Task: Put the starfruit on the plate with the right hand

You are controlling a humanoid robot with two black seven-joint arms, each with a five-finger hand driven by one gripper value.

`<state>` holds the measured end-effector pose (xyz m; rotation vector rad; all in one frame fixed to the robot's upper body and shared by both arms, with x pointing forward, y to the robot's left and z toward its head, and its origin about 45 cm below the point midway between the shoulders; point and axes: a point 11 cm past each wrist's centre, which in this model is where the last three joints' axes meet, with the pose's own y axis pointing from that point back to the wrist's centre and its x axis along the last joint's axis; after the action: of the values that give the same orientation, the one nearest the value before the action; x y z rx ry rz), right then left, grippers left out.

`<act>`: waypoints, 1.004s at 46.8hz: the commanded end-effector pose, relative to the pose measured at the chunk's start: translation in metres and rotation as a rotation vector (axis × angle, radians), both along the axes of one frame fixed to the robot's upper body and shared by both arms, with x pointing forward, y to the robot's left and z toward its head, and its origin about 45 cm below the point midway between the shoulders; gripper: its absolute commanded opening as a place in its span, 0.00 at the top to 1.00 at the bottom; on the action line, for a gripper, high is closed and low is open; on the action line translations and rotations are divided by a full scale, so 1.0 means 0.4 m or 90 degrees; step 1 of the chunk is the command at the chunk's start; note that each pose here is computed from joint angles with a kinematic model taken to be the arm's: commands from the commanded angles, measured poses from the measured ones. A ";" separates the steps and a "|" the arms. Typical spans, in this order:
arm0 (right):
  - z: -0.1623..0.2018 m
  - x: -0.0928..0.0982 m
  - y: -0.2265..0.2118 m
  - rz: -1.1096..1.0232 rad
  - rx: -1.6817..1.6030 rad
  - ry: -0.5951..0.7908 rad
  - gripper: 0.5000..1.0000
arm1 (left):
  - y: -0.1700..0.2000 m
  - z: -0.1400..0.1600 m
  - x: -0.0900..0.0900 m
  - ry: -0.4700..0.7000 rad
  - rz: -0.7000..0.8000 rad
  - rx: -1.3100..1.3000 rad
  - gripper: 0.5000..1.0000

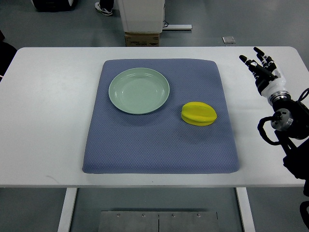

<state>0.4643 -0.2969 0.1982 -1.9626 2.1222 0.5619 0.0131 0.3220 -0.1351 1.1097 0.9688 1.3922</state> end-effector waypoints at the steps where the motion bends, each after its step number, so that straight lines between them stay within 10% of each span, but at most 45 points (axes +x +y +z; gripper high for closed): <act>1: 0.001 0.001 0.002 0.001 0.000 0.000 0.00 | -0.001 0.000 0.000 0.000 0.000 -0.001 0.00; 47: -0.043 -0.034 0.080 0.042 0.022 0.012 0.00 | 0.000 0.000 0.000 0.000 0.000 0.000 0.00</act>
<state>0.4540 -0.2706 0.1835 -2.0118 2.0661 0.6176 0.0131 0.3220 -0.1351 1.1098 0.9686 1.3921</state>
